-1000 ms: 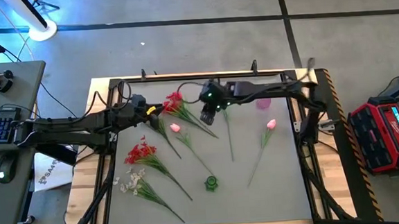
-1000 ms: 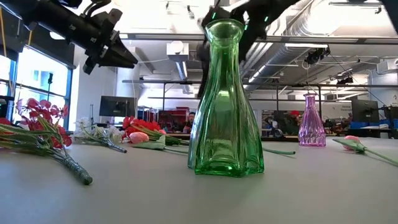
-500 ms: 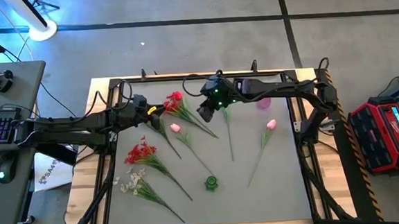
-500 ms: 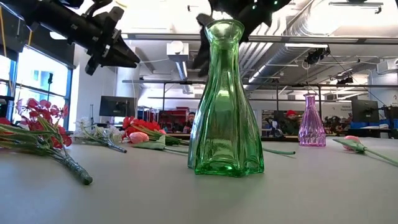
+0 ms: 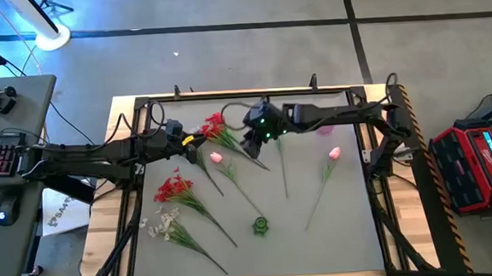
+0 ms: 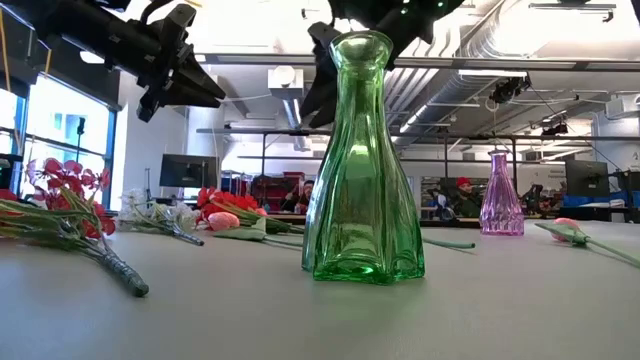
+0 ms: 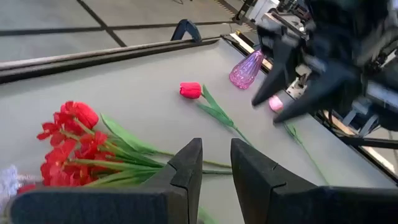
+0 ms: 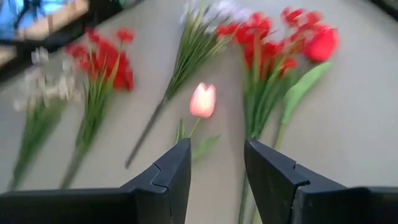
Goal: Sort flowers into vase by color
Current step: Put the top red flowers into the green vase
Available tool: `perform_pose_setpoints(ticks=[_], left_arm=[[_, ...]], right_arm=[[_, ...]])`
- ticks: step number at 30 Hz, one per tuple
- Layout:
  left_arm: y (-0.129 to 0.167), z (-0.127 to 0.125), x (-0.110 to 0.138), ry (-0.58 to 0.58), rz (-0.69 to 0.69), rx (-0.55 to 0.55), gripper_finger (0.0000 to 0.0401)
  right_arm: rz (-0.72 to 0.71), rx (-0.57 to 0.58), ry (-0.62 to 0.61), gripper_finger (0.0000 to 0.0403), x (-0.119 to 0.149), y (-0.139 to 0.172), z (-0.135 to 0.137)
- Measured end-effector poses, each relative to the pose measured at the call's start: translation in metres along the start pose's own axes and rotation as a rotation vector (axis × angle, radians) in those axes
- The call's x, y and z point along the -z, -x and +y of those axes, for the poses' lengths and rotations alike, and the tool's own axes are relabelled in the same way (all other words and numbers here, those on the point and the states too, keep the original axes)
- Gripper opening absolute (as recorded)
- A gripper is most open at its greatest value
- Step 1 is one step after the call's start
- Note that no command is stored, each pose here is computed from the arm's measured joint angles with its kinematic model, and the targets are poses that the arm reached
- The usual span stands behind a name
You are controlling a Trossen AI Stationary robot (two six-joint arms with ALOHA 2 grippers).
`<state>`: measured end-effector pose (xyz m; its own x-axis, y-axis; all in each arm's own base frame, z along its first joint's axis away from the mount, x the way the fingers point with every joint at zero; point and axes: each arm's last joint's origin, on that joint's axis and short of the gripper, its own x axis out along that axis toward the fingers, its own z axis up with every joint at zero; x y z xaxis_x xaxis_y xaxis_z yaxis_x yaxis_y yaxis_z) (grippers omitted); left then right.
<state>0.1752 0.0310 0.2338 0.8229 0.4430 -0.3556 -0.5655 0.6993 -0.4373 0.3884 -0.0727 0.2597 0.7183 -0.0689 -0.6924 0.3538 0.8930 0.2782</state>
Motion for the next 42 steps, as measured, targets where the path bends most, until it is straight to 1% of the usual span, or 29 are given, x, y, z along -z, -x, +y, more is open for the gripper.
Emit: perform_pose_setpoints(ticks=[2, 4, 9, 13, 17, 24, 30, 36, 42], left_arm=[[0.000, 0.000, 0.001, 0.014, 0.010, -0.002, 0.0074], [0.001, 0.000, 0.003, 0.019, 0.025, -0.007, 0.0074], [0.002, 0.002, 0.010, 0.010, 0.085, -0.040, 0.0074], [0.003, 0.003, 0.014, 0.034, 0.114, -0.058, 0.0074], [0.004, 0.003, 0.016, 0.058, 0.130, -0.063, 0.0074], [0.005, 0.003, 0.020, 0.084, 0.156, -0.073, 0.0074], [0.006, 0.006, 0.023, 0.092, 0.185, -0.109, 0.0074], [0.006, 0.007, 0.025, 0.118, 0.201, -0.122, 0.0074], [0.006, 0.007, 0.025, 0.119, 0.203, -0.119, 0.0074]], right_arm=[[0.012, -0.010, 0.013, 0.0138, 0.003, -0.007, 0.003], [0.013, -0.012, -0.002, 0.0138, 0.005, -0.014, 0.004], [-0.001, 0.035, -0.049, 0.0138, 0.010, -0.038, 0.000], [-0.020, 0.085, -0.099, 0.0138, 0.015, -0.058, -0.005], [-0.035, 0.108, -0.104, 0.0138, 0.019, -0.071, -0.008], [0.000, 0.129, -0.062, 0.0138, 0.029, -0.091, -0.015], [0.043, 0.145, -0.022, 0.0138, 0.040, -0.106, -0.020], [0.067, 0.162, -0.026, 0.0138, 0.045, -0.115, -0.028], [0.104, 0.177, 0.013, 0.0138, 0.052, -0.124, -0.037]])
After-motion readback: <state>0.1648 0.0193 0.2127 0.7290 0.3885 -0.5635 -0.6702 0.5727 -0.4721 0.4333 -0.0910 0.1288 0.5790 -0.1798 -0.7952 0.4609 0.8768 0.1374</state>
